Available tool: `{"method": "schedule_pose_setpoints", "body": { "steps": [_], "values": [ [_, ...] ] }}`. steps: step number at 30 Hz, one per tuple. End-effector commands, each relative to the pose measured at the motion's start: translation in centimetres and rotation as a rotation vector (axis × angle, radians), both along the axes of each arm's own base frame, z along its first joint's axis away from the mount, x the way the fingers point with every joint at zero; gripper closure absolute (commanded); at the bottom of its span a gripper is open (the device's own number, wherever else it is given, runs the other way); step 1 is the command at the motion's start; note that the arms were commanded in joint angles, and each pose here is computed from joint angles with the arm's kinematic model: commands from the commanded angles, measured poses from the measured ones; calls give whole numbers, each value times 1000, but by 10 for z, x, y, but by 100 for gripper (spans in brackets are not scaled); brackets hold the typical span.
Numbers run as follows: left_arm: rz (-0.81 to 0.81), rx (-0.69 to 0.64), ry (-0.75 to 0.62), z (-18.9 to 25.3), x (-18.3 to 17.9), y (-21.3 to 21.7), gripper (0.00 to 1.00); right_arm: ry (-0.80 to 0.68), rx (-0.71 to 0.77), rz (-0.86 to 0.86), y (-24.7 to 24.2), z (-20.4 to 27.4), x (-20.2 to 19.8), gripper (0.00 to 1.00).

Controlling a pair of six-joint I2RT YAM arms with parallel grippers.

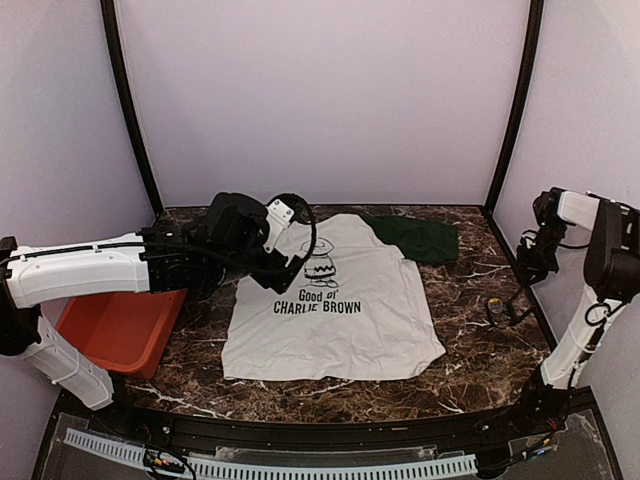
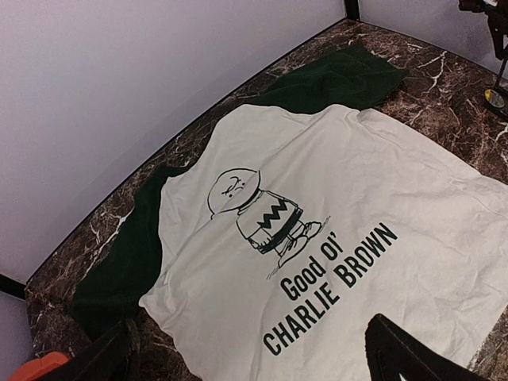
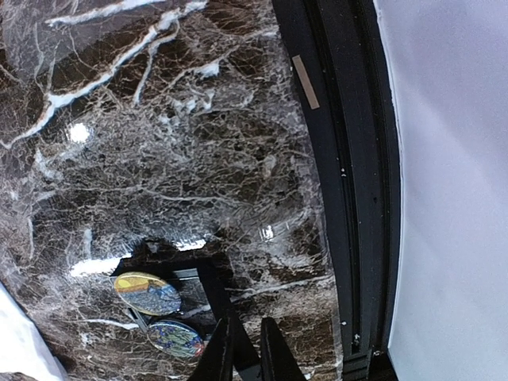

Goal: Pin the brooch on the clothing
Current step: Move the brooch box to the center of the board.

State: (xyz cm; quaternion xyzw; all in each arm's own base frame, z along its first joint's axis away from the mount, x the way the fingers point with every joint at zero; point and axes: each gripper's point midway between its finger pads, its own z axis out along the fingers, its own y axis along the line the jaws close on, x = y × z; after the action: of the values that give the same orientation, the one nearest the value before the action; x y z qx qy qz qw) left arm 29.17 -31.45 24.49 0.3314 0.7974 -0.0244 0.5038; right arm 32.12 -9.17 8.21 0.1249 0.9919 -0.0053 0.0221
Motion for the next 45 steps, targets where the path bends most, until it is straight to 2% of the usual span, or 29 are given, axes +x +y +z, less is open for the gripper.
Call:
{"method": "schedule_pose_setpoints", "body": {
  "steps": [1,10,18,31,39,45],
  "values": [
    [-3,5,18,-7,-3,0,1,2,-21,7,-2,3,7,88],
    [-7,5,25,-9,-3,-2,1,-13,-31,10,-5,9,19,87],
    [-9,7,25,-10,-4,-2,1,-8,4,24,6,8,3,67],
    [-11,-2,17,-5,-5,0,1,-16,16,33,9,6,-11,67],
    [-15,-8,18,-4,-6,0,1,-60,-29,18,-1,23,-7,50],
    [-14,0,18,-6,-5,-1,1,-152,-28,35,2,50,3,44]
  ]
}}
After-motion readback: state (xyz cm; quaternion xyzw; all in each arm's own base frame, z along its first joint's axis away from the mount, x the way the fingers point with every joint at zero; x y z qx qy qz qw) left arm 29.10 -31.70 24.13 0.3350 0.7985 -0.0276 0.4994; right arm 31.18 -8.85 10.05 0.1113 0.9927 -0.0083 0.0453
